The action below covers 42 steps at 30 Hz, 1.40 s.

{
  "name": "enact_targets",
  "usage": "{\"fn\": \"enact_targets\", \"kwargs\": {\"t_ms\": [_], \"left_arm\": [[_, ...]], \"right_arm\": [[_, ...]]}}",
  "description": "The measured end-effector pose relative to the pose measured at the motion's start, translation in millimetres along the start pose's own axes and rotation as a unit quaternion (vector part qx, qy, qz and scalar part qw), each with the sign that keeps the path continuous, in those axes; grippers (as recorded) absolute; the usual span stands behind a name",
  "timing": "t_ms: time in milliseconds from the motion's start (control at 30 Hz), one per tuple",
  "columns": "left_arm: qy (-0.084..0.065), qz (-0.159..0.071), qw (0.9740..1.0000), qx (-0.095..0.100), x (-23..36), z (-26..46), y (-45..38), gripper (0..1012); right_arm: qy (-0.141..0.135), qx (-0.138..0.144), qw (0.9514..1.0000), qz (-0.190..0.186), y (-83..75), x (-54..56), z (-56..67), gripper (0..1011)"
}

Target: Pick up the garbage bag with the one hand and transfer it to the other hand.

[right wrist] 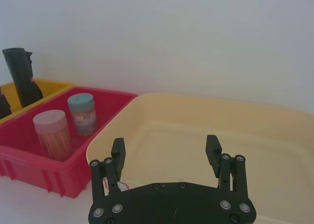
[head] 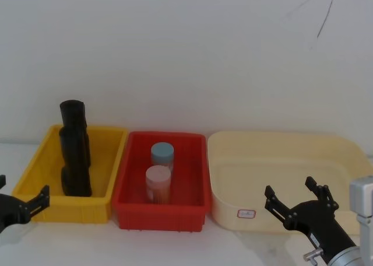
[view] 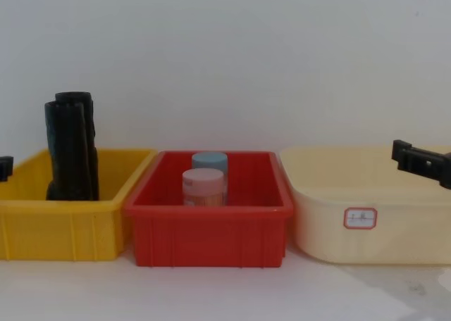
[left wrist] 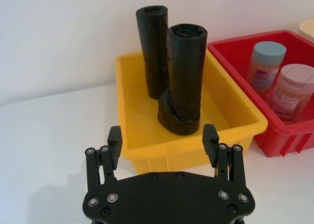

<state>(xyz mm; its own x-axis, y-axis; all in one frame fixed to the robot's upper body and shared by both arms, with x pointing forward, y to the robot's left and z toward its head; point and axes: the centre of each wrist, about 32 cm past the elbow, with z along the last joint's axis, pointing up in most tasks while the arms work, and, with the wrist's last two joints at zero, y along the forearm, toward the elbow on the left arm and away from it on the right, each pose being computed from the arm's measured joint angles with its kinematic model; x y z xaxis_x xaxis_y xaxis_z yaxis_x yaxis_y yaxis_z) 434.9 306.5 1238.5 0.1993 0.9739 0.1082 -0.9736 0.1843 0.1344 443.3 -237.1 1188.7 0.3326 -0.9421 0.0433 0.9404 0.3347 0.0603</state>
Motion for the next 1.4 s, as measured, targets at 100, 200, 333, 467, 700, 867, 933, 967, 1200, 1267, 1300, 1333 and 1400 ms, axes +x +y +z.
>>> {"fn": "enact_targets", "kwargs": {"t_ms": [100, 200, 333, 467, 700, 867, 933, 967, 1200, 1267, 1300, 1333, 1400], "left_arm": [[0.007, 0.000, 1.0000, 0.002, -0.5, -1.9, 1.8, 1001], [0.018, 0.000, 0.9998, 0.003, -1.4, -3.2, 2.3, 1001], [0.031, 0.001, 0.9995, 0.009, -1.8, -4.0, -0.7, 1001], [0.044, 0.003, 0.9989, 0.018, -1.8, -4.7, -7.7, 1001], [0.058, 0.002, 0.9980, 0.027, -5.7, -3.0, -22.0, 1001], [0.061, -0.002, 0.9977, 0.029, -12.1, 2.8, -33.0, 1001], [0.060, -0.005, 0.9977, 0.029, -14.5, 5.5, -36.5, 1001], [0.059, -0.008, 0.9978, 0.029, -17.4, 8.4, -39.9, 1001], [0.046, -0.017, 0.9983, 0.031, -28.2, 20.7, -52.7, 1001], [0.043, -0.018, 0.9984, 0.032, -30.3, 23.8, -55.7, 1001], [0.039, -0.018, 0.9985, 0.034, -32.0, 26.5, -58.3, 1001], [0.037, -0.017, 0.9985, 0.035, -32.7, 27.7, -59.5, 1001], [0.030, -0.016, 0.9986, 0.040, -35.3, 31.6, -63.8, 1001]], "right_arm": [[0.000, 0.000, 1.0000, 0.000, 0.0, 0.0, 0.0, 1002], [0.000, 0.000, 1.0000, 0.000, 0.0, 0.0, 0.0, 1001], [0.000, 0.000, 1.0000, 0.000, 0.0, 0.0, 0.0, 1001], [0.000, 0.000, 1.0000, 0.000, 0.0, 0.0, 0.0, 1001], [0.000, 0.000, 1.0000, 0.000, 0.0, 0.0, 0.0, 1002], [0.000, 0.000, 1.0000, 0.000, 0.0, 0.0, 0.0, 1001], [0.000, 0.000, 1.0000, 0.000, 0.0, 0.0, 0.0, 1001], [0.000, 0.000, 1.0000, 0.000, 0.0, 0.0, 0.0, 1001], [0.000, 0.000, 1.0000, 0.000, 0.0, 0.0, 0.0, 1002], [0.000, 0.000, 1.0000, 0.000, 0.0, 0.0, 0.0, 1001], [0.000, 0.000, 1.0000, 0.000, 0.0, 0.0, 0.0, 1001], [0.000, 0.000, 1.0000, 0.000, 0.0, 0.0, 0.0, 1002], [0.000, 0.000, 1.0000, 0.000, 0.0, 0.0, 0.0, 1001]]}}
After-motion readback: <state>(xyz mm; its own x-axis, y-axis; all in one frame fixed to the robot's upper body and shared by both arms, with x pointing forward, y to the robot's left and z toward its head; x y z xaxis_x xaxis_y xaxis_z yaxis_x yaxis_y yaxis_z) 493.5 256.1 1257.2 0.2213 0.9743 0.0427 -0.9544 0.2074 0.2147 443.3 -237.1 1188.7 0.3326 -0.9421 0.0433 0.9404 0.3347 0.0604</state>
